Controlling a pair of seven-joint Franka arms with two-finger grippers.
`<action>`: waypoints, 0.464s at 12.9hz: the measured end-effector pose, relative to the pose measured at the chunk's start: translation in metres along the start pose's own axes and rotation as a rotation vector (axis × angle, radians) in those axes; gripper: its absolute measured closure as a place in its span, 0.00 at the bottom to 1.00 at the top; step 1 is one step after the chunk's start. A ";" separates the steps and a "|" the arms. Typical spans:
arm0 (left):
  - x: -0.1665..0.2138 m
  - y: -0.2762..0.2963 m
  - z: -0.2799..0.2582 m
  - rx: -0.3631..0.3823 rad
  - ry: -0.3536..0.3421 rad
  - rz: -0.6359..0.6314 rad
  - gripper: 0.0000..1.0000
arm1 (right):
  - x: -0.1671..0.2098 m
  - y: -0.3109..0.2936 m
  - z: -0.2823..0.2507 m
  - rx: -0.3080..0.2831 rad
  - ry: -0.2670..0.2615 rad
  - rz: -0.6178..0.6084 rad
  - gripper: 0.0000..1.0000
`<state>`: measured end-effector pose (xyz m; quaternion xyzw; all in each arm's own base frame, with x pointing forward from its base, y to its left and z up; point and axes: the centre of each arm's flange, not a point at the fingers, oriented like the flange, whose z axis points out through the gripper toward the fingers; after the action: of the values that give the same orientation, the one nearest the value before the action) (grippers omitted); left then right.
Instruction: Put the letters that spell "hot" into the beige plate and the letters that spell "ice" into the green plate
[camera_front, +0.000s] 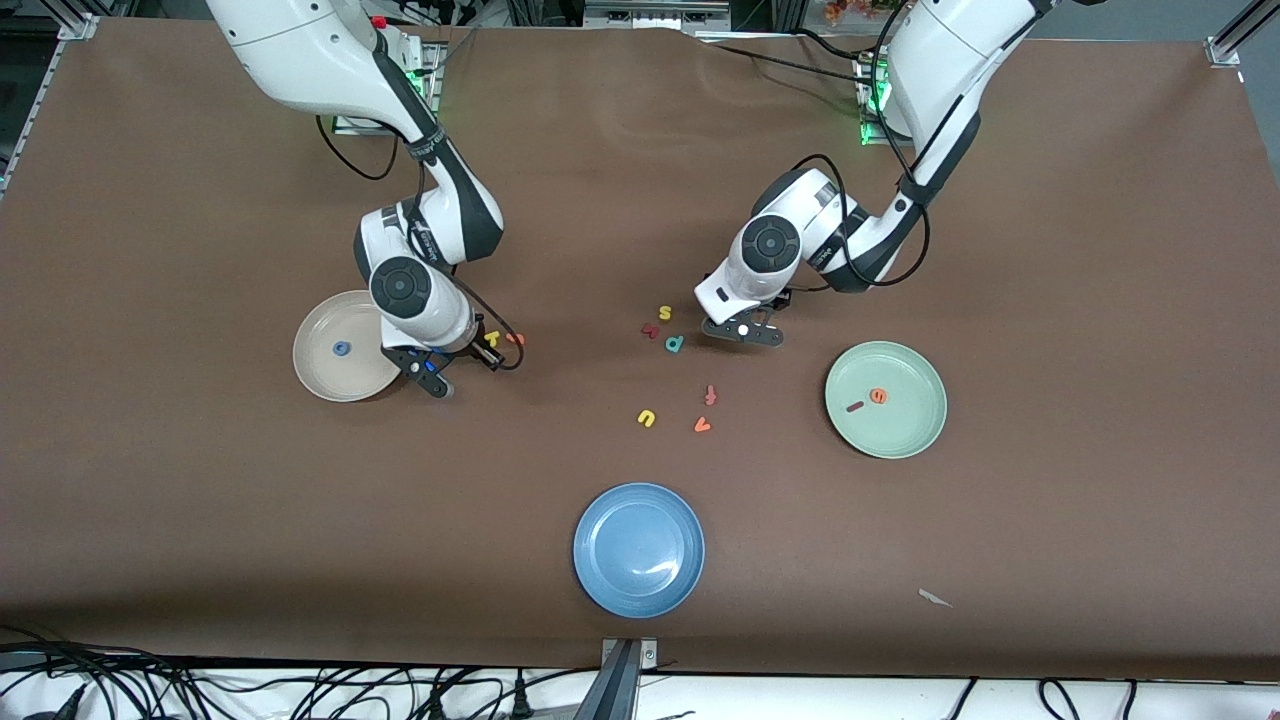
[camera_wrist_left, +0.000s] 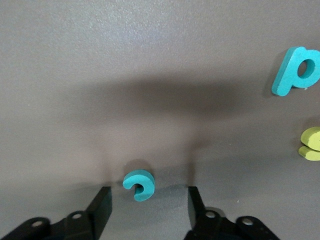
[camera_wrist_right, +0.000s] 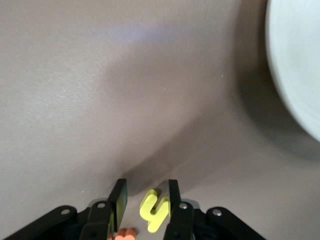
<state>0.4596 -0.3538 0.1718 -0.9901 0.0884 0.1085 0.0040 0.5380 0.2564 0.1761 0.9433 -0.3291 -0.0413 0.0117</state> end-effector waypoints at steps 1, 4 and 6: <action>0.001 -0.001 0.000 0.019 0.014 0.022 0.47 | -0.002 0.000 0.000 0.009 0.004 0.008 0.59; 0.004 -0.004 -0.002 0.028 0.049 0.043 0.52 | -0.009 -0.001 -0.004 0.014 0.001 0.027 0.59; 0.004 -0.003 -0.001 0.022 0.057 0.044 0.54 | -0.011 0.000 -0.008 0.015 0.000 0.027 0.59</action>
<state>0.4645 -0.3511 0.1719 -0.9906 0.1112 0.0795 0.0100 0.5299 0.2629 0.1848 0.9388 -0.3423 -0.0386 0.0054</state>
